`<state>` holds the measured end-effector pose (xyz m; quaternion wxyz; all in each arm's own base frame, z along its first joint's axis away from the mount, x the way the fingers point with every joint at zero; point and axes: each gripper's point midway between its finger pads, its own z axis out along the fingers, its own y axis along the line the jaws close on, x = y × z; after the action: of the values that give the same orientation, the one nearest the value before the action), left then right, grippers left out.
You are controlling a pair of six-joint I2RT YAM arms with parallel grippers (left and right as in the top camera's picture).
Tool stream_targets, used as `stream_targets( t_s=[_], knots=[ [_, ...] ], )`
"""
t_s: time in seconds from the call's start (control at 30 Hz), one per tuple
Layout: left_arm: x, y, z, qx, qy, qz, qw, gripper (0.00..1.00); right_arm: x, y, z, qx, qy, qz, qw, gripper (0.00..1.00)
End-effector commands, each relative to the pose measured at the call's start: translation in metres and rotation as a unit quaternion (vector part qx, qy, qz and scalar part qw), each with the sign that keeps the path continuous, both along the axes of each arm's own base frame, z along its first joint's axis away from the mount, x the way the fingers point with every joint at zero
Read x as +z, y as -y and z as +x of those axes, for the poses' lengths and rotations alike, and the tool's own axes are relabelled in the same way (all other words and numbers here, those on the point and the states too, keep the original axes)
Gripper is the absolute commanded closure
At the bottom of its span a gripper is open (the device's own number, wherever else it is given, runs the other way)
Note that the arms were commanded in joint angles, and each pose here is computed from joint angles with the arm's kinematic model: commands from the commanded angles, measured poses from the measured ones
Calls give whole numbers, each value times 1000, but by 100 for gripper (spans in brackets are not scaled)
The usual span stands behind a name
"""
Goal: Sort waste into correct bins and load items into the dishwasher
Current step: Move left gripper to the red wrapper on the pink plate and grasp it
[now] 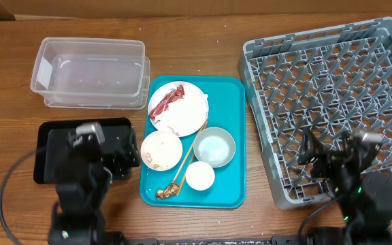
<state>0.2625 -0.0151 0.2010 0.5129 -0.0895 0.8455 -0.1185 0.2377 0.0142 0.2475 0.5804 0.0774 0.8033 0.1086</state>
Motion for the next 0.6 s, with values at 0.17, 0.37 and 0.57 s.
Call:
stream_targets(
  t_s=[0.17,0.37,0.57],
  knots=[
    [48,7,21,-53,-161,29,985,0,34,3,16,0,-145,-19,989,0],
    [38,6,21,-54,-248,22,967,0,17,5,21,-4,-221,-22,975,0],
    [43,18,46,-82,-215,3,973,0,11,5,18,-5,-235,-23,972,0]
  ],
)
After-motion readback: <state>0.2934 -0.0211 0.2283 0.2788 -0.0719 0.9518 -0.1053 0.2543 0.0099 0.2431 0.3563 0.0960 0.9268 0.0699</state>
